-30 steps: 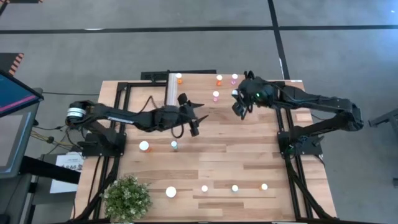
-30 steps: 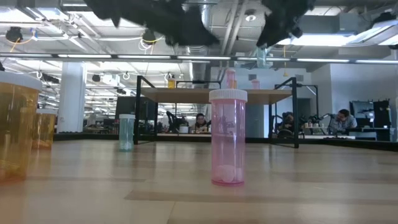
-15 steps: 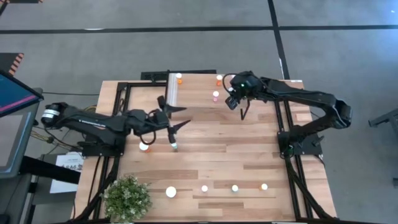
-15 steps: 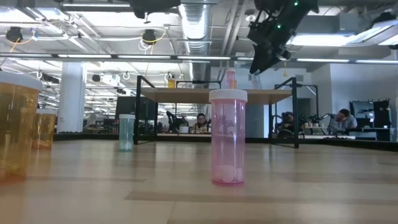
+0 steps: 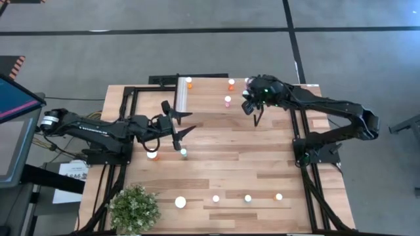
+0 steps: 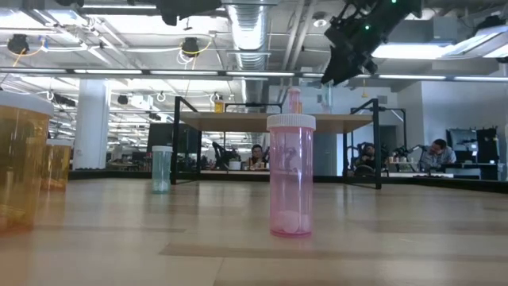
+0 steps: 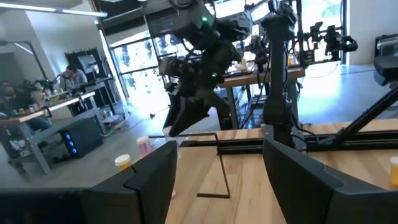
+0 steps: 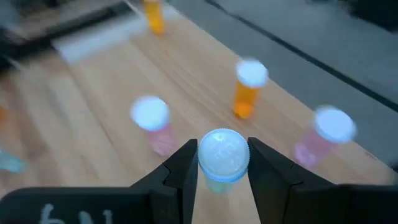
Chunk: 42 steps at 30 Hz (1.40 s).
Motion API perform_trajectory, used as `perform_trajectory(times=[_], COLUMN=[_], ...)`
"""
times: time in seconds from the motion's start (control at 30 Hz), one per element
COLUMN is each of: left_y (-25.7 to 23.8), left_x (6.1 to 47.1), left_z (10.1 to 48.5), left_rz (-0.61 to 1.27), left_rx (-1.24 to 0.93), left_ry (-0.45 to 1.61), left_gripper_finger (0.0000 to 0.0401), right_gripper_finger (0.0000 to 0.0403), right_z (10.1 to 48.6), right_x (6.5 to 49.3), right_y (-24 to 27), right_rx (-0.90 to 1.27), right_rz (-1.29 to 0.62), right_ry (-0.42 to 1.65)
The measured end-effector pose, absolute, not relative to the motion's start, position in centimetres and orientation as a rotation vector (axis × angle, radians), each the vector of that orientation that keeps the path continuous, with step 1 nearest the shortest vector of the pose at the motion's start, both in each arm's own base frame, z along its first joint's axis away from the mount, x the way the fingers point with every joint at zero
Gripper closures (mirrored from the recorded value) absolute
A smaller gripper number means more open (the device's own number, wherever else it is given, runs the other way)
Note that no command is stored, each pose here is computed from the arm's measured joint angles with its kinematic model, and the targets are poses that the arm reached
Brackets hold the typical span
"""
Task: Pick and place medicine bottles onto shelf by color
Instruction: Adjust the blue small pill bottle on the shelf
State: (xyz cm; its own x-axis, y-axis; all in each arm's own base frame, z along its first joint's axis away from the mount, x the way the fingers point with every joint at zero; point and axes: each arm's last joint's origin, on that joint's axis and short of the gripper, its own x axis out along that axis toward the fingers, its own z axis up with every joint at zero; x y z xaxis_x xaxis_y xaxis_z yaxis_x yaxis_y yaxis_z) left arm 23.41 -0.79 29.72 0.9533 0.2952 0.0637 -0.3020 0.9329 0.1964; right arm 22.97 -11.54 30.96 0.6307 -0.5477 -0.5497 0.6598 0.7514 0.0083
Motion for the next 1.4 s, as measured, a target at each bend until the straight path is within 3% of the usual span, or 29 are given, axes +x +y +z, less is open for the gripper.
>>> perform_trajectory(times=[0.1, 0.83, 1.4], left_y=[-0.8, -0.8, -0.9], left_x=[23.4, 23.4, 23.4], left_z=[29.8, 29.7, 29.6], left_rz=[0.307, 0.298, 0.276], left_rx=[0.199, 0.180, 0.184], left_ry=[-0.041, -0.040, -0.024], left_gripper_finger=[0.0173, 0.0173, 0.0173], right_gripper_finger=[0.0262, 0.0260, 0.0190], right_z=[30.7, 28.4, 28.3], right_x=[22.4, 23.2, 23.3], right_y=[-11.5, -12.9, -12.8], right_rx=[0.226, 0.213, 0.250], right_rz=[-0.655, -0.679, -0.678], right_ry=[0.472, 0.574, 0.572])
